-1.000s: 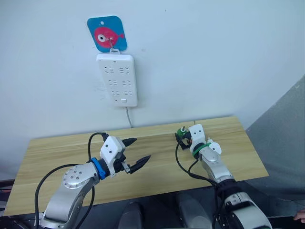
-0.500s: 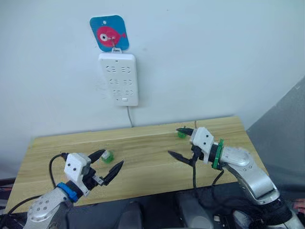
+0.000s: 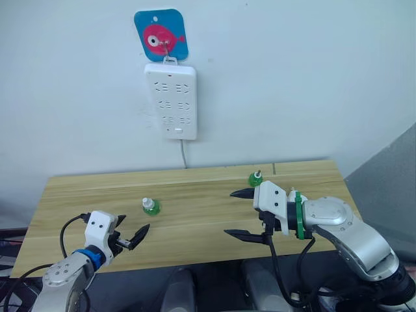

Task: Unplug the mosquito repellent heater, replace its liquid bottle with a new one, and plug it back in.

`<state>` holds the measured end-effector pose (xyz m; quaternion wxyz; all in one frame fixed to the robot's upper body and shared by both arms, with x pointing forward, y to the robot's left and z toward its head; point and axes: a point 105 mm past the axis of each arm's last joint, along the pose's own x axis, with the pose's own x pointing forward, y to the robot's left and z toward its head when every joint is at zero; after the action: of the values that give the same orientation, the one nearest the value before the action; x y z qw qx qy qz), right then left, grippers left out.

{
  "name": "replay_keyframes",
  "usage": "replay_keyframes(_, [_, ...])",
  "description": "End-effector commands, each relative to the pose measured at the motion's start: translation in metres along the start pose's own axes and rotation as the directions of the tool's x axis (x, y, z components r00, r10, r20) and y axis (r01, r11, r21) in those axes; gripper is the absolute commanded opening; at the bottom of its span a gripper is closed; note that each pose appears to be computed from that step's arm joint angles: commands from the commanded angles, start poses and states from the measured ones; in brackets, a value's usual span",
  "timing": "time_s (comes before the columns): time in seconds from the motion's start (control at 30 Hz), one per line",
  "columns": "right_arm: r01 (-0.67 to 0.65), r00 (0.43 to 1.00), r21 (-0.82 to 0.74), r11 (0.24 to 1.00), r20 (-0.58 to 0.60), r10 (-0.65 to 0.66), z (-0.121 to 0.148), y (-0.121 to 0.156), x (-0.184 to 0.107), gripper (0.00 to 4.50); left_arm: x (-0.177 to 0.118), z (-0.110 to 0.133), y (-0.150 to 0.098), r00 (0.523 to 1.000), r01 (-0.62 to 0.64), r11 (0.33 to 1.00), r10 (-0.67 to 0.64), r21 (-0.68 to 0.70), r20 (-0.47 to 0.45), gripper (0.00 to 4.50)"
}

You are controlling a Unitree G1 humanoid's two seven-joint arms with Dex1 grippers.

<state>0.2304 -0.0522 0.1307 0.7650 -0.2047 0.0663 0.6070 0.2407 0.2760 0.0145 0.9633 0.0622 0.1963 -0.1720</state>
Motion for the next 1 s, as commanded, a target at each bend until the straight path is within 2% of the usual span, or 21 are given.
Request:
replay_keyframes(0.03, [-0.033,0.999,-0.03,0.999,0.03,0.034,0.013,0.009,-0.004,4.47,0.009,0.0,0.007,1.0,0.017,0.998,-0.016,0.06,-0.007,4.5])
replay_keyframes(0.17, [-0.052,0.998,-0.026,0.998,0.023,0.052,0.016,0.016,-0.005,4.47,0.018,-0.003,0.009,0.997,0.071,0.993,-0.068,0.095,-0.028,4.5])
replay_keyframes(0.33, [-0.055,0.998,-0.02,0.998,0.011,0.055,0.015,0.019,-0.006,4.47,0.029,-0.004,0.016,0.997,0.08,0.99,-0.076,0.12,-0.031,4.5])
replay_keyframes(0.67, [-0.048,0.999,-0.005,0.999,0.011,0.048,0.017,0.024,-0.004,4.47,0.061,0.004,0.0,0.991,0.127,0.986,-0.13,0.11,0.021,4.5])
replay_keyframes(0.9, [-0.044,0.999,-0.001,0.999,0.008,0.044,0.016,0.026,-0.003,4.47,0.06,0.001,-0.002,0.988,0.15,0.983,-0.152,0.105,0.012,4.5])
replay_keyframes(1.0, [-0.038,0.999,0.001,0.999,0.009,0.038,0.016,0.025,-0.002,4.5,0.058,-0.001,-0.002,0.988,0.149,0.984,-0.151,0.1,0.012,3.87])
